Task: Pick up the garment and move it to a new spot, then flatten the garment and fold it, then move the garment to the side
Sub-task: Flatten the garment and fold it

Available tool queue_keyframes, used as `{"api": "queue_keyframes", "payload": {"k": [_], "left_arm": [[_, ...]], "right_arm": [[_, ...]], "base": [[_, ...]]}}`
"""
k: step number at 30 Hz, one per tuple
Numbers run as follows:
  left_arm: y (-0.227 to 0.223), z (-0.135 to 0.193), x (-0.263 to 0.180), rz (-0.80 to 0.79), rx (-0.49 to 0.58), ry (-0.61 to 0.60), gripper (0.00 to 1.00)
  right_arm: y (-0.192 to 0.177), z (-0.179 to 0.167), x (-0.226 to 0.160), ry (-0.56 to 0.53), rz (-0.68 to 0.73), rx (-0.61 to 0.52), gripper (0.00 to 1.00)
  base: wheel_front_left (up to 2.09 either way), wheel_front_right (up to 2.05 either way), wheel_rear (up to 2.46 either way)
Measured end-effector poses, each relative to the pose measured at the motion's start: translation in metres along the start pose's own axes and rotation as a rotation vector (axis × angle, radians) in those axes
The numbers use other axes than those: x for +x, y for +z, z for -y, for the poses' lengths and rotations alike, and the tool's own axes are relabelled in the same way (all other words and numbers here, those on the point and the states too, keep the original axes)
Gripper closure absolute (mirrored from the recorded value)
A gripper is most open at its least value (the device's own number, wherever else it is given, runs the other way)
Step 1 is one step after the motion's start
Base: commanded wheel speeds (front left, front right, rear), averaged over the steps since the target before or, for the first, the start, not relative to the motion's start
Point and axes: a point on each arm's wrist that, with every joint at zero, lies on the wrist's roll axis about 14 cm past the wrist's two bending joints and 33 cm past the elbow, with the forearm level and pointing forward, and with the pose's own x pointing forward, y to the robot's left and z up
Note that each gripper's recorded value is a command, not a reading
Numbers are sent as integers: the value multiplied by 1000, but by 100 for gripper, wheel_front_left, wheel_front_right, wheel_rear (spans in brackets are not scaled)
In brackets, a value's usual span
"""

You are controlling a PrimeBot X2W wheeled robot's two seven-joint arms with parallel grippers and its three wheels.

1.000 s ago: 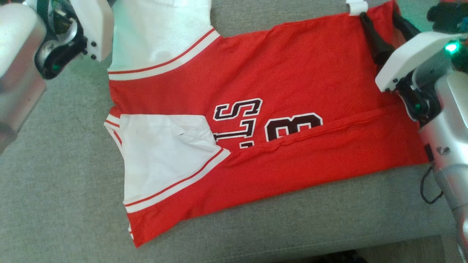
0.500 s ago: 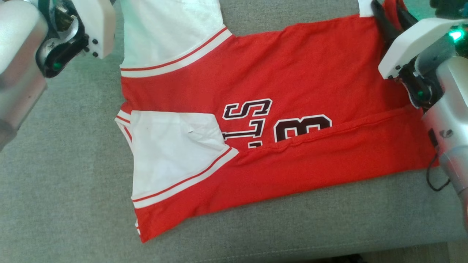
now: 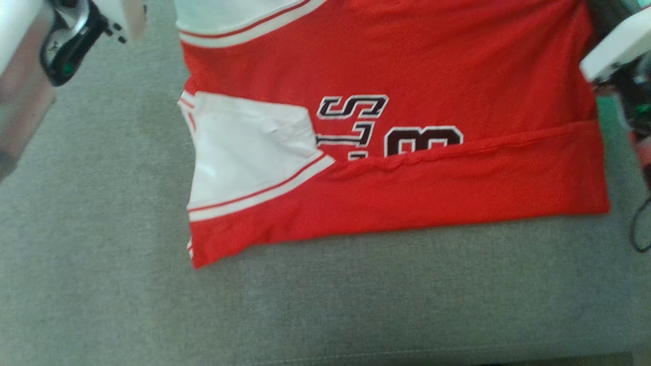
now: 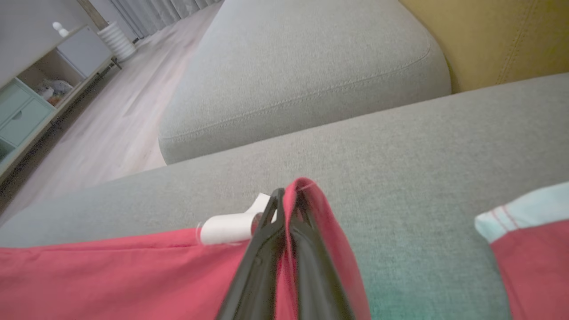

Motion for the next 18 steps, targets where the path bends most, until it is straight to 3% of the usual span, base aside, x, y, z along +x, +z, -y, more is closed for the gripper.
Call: {"api": "queue_keyframes", "payload": {"k": [4, 7, 18], "left_arm": [[12, 3, -11, 43, -12, 1, 100], [18, 8, -24, 69, -21, -11, 100], [-23, 26, -68, 32, -50, -64, 100]], "right_arm": [[16, -5, -6, 39, 16, 41, 100], [7, -5, -16, 59, -8, 61, 100], [-26, 2, -39, 85, -70, 70, 100]], "base": [[0, 0, 0], [0, 0, 0], [0, 0, 0]]}}
